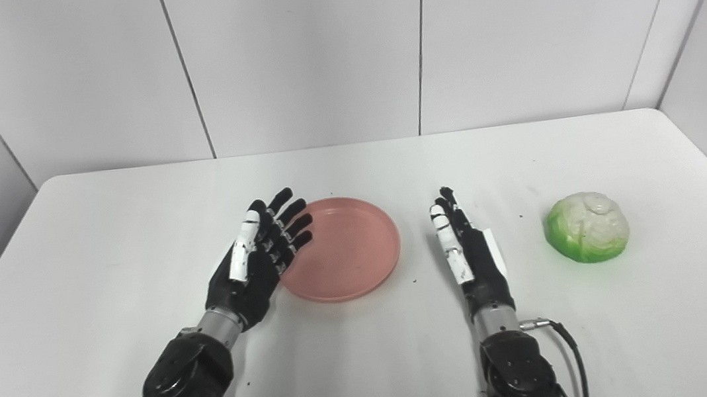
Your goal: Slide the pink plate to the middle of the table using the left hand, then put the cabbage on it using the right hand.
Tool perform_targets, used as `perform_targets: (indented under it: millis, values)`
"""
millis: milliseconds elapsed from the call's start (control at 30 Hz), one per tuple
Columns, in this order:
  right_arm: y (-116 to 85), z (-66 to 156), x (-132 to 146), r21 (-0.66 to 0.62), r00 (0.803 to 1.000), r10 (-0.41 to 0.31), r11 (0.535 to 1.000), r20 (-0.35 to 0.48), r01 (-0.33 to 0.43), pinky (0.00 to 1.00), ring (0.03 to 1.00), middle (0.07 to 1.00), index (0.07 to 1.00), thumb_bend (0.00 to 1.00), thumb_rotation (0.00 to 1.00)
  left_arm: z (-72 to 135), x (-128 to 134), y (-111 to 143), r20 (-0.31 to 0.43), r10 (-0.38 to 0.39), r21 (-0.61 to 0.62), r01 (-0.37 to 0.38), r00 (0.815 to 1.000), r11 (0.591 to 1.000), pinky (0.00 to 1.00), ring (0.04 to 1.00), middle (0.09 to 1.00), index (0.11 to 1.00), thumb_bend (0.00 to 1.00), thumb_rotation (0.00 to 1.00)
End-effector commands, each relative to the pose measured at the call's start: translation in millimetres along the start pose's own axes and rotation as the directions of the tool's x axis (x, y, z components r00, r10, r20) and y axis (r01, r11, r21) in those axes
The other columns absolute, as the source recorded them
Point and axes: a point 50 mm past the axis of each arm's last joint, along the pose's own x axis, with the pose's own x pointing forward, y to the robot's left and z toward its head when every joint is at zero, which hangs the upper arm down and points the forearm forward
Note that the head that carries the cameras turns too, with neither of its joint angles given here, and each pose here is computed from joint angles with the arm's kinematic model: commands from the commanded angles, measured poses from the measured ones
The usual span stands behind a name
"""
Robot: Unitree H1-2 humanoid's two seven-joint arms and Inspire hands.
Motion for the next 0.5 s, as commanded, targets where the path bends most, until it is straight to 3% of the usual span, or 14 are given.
perform_targets:
  millis: [0,467]
  values:
    - [6.3,16.2,8.5,0.003,0.997,0.024,1.000,0.069,-0.024,0.91,0.926,0.943,0.963,0.19,1.00,22.8,5.1,-5.3,0.070,-0.054,0.022,0.052,0.996,0.998,0.94,0.930,0.939,0.937,0.45,1.00]
    - [6.1,16.0,10.2,0.013,0.998,0.018,1.000,0.066,-0.019,0.91,0.934,0.945,0.964,0.18,1.00,42.8,-0.3,2.6,0.178,-0.039,0.058,0.029,0.983,0.998,0.96,0.940,0.947,0.945,0.47,1.00]
